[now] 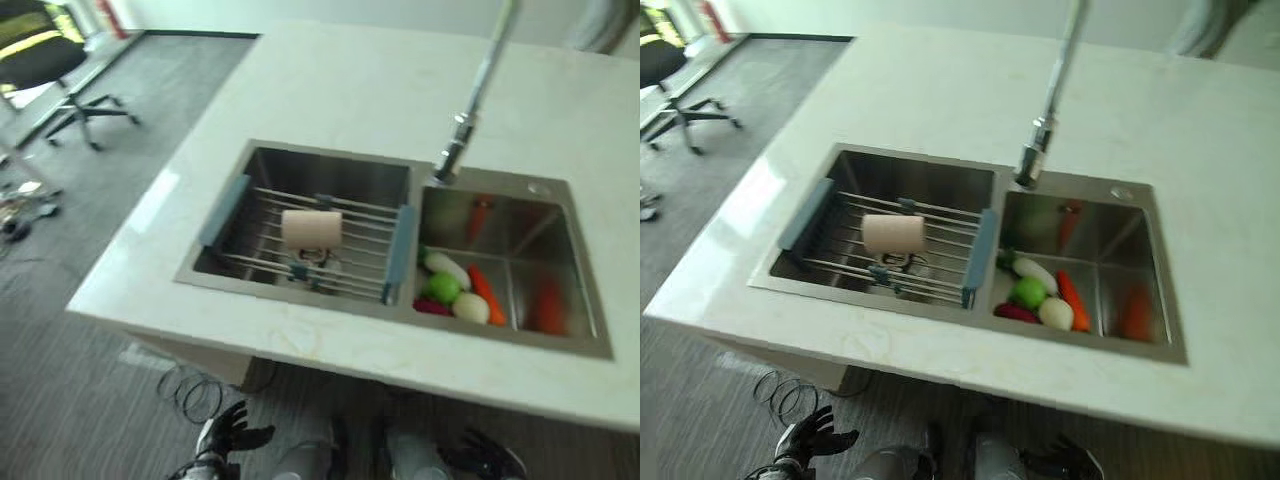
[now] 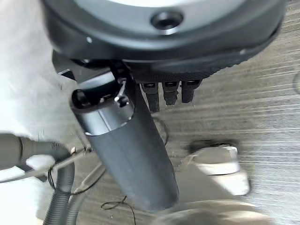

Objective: Place the dishes in the dishwasher.

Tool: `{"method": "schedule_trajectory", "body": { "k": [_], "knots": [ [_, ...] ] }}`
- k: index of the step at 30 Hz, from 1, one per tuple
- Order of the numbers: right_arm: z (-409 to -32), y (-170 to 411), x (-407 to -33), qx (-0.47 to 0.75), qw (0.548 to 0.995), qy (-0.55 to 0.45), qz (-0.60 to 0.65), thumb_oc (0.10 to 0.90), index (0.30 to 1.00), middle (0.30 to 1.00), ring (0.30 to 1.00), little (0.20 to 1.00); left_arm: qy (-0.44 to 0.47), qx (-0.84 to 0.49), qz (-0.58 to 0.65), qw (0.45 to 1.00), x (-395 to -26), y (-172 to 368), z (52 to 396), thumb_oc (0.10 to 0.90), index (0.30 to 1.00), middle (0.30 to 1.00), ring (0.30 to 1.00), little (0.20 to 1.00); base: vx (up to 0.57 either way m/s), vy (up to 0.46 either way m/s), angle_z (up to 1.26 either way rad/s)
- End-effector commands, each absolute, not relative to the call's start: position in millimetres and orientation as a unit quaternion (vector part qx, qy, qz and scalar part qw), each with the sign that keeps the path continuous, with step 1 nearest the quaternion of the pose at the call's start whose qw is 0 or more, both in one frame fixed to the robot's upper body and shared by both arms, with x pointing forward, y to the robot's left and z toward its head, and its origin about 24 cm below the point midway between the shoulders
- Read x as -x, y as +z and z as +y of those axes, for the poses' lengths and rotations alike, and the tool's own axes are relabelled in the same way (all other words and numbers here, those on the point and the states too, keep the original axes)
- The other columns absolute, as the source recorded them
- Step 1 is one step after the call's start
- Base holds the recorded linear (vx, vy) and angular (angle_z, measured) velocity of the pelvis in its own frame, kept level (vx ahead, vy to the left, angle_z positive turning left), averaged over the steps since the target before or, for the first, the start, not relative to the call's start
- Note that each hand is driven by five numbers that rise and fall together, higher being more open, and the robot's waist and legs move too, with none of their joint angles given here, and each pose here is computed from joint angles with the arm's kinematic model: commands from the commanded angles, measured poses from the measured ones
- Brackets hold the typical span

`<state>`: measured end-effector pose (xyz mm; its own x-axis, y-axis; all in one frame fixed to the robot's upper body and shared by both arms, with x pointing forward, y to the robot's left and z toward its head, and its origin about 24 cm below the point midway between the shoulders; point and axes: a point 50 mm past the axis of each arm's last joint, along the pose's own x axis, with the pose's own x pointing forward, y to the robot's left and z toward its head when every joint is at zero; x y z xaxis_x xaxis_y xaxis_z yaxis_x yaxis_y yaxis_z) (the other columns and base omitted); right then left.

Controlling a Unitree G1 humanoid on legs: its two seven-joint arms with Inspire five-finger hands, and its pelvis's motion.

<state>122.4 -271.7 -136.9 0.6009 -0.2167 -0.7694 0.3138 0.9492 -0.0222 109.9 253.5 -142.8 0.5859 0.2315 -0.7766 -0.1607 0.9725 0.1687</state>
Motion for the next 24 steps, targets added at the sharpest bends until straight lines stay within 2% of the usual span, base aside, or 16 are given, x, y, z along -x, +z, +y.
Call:
{"method": "schedule_trajectory", "body": {
  "k": [1,7,16,21,23,24],
  "knots": [
    [-311,-111,-137,-0.034,0.918,-0.191,0.347,0.8,0.9,0.9,0.9,0.9,0.131,-0.032,0.397,0.908,-131,-131,265,0.8,0.9,0.9,0.9,0.9,0.0,0.315,-0.19],
    [-308,-116,-126,-0.055,0.91,-0.205,0.355,0.8,0.9,0.9,0.9,0.9,0.145,-0.037,0.417,0.896,-123,-136,266,0.8,0.9,0.9,0.9,0.9,0.02,0.212,0.19],
    [-303,-119,-126,-0.053,0.912,-0.193,0.359,0.8,0.9,0.9,0.9,0.9,0.183,-0.028,0.428,0.884,-103,-137,280,0.8,0.9,0.9,0.9,0.9,0.06,-0.008,-0.22],
    [-307,-118,-126,-0.042,0.908,-0.203,0.363,0.8,0.9,0.9,0.9,0.9,0.325,0.032,0.431,0.841,-82,-137,300,0.8,0.9,0.9,0.9,0.9,0.02,-0.038,-0.08],
    [-317,-116,-121,-0.046,0.903,-0.221,0.364,0.8,0.9,0.9,0.9,0.9,0.392,0.047,0.425,0.815,-63,-132,319,0.8,0.9,0.9,0.9,0.9,0.0,0.0,0.0],
    [-327,-113,-114,-0.055,0.897,-0.241,0.365,0.8,0.9,0.9,0.9,0.9,0.455,0.052,0.409,0.79,-46,-125,337,0.8,0.9,0.9,0.9,0.9,0.0,0.0,0.0]
  ]
}}
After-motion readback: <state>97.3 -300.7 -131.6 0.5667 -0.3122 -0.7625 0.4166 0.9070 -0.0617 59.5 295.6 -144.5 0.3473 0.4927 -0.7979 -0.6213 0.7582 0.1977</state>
